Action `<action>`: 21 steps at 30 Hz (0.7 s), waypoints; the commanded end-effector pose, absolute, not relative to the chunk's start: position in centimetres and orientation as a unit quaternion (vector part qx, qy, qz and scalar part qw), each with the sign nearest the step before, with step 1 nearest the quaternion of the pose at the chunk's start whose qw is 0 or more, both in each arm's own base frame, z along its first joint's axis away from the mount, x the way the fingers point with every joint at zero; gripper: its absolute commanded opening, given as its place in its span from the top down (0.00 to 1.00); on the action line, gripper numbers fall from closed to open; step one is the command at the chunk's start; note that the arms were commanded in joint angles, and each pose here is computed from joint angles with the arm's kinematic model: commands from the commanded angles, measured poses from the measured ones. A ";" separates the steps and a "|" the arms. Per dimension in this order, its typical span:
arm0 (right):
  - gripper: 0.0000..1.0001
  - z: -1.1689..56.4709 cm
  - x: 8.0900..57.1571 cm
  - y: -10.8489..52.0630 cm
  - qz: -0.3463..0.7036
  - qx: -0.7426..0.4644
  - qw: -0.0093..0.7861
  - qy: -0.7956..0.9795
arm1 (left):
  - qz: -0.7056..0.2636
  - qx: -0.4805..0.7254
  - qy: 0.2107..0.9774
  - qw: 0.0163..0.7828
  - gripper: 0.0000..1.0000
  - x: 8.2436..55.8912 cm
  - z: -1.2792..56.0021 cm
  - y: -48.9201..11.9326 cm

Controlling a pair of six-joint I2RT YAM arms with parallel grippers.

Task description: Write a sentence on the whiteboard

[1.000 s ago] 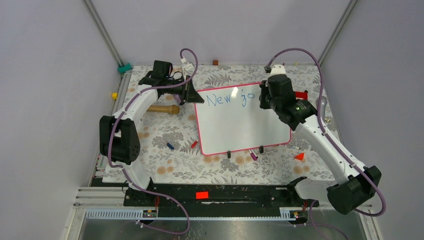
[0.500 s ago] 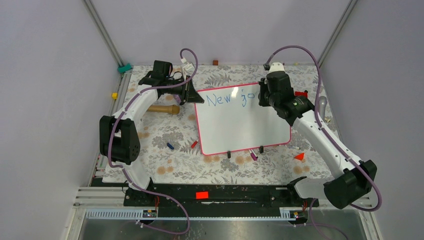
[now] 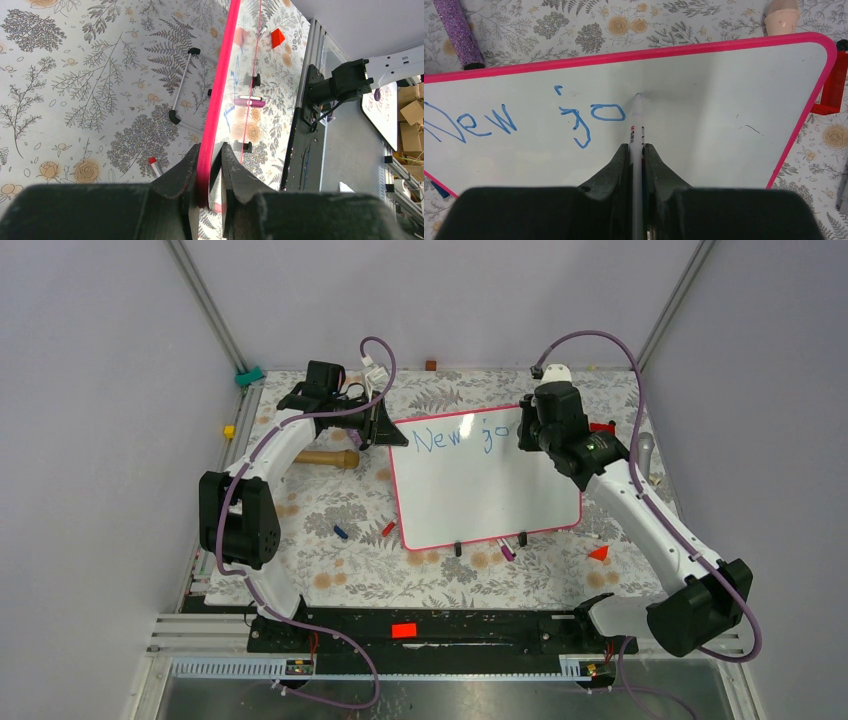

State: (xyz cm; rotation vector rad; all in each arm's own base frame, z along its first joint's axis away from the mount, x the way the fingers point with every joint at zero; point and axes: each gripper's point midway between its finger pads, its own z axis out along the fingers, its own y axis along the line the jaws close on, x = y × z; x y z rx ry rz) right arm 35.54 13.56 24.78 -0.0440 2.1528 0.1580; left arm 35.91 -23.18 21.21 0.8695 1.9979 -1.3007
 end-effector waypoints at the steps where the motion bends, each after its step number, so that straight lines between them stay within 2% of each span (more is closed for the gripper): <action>1: 1.00 24.9 35.2 13.6 0.082 -0.009 0.476 0.875 | -0.378 0.358 0.789 0.325 0.92 37.7 17.8 -21.5; 21: 1.00 25.1 35.3 12.5 0.057 0.005 0.479 0.876 | -0.379 0.360 0.787 0.327 0.92 37.7 18.0 -21.6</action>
